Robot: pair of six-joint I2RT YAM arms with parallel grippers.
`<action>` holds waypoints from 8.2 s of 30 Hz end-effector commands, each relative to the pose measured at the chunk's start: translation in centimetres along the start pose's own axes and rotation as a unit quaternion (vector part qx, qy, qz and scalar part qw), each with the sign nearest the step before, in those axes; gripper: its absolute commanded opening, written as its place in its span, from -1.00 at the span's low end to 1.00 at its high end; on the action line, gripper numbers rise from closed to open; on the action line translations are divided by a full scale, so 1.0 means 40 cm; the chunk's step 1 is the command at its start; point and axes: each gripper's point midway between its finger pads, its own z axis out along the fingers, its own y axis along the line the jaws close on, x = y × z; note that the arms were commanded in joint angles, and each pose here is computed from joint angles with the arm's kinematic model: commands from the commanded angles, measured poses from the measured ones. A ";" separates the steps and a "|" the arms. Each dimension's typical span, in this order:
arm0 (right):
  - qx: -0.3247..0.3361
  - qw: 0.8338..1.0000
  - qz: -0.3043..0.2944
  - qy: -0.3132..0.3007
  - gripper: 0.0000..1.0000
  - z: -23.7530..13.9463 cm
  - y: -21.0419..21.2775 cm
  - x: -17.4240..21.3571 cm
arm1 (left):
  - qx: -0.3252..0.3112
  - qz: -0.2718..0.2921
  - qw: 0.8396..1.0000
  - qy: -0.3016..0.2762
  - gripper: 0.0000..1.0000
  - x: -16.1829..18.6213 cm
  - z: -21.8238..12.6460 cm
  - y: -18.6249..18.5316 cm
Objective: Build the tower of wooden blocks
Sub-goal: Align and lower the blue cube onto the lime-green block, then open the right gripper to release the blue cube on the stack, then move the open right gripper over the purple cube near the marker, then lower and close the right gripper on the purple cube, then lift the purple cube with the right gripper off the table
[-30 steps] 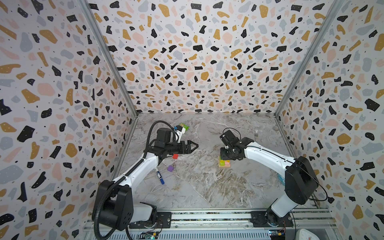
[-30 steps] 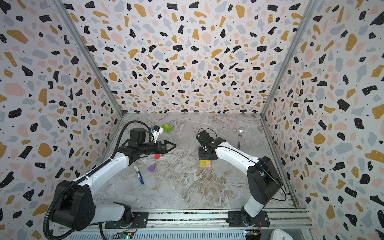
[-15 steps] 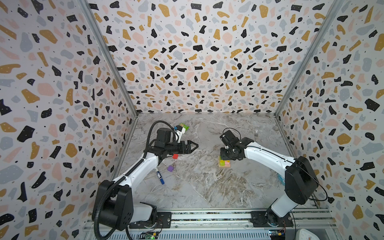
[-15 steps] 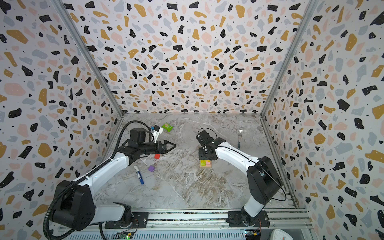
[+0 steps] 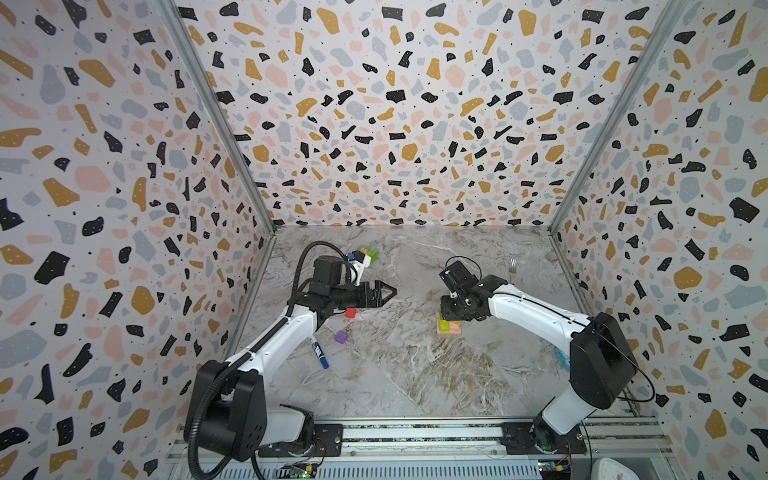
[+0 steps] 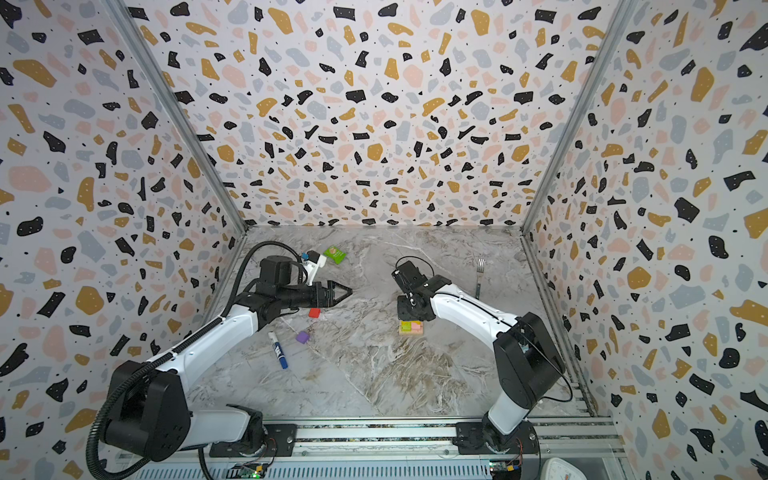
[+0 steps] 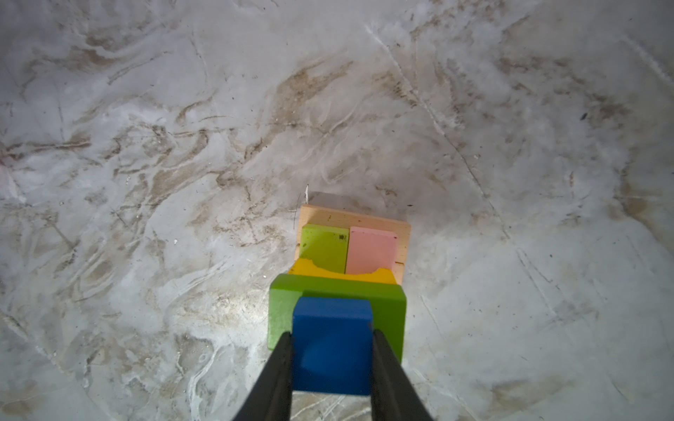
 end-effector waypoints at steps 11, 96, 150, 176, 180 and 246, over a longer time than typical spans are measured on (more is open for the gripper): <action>0.003 1.000 0.001 -0.009 -0.41 -0.013 -0.001 -0.006 | 0.001 0.007 1.000 -0.011 1.00 -0.017 -0.002 -0.004; -0.272 0.882 -0.371 -0.097 0.32 -0.056 0.616 0.137 | -0.127 -0.109 0.978 -0.127 0.99 -0.122 -0.172 0.266; -0.227 0.860 -0.419 -0.181 0.17 0.220 0.841 0.125 | -0.132 -0.125 0.972 -0.147 0.99 -0.127 -0.204 0.290; -0.202 0.892 -0.367 -0.170 -0.41 0.226 0.795 0.098 | -0.132 -0.126 0.972 -0.147 0.99 -0.126 -0.203 0.292; -0.184 0.901 -0.356 -0.166 -0.52 0.200 0.749 0.096 | -0.131 -0.127 0.972 -0.145 0.99 -0.124 -0.200 0.293; -0.064 0.936 -0.331 0.098 0.05 0.109 0.334 0.306 | -0.105 -0.108 0.984 -0.097 0.99 -0.082 -0.126 0.238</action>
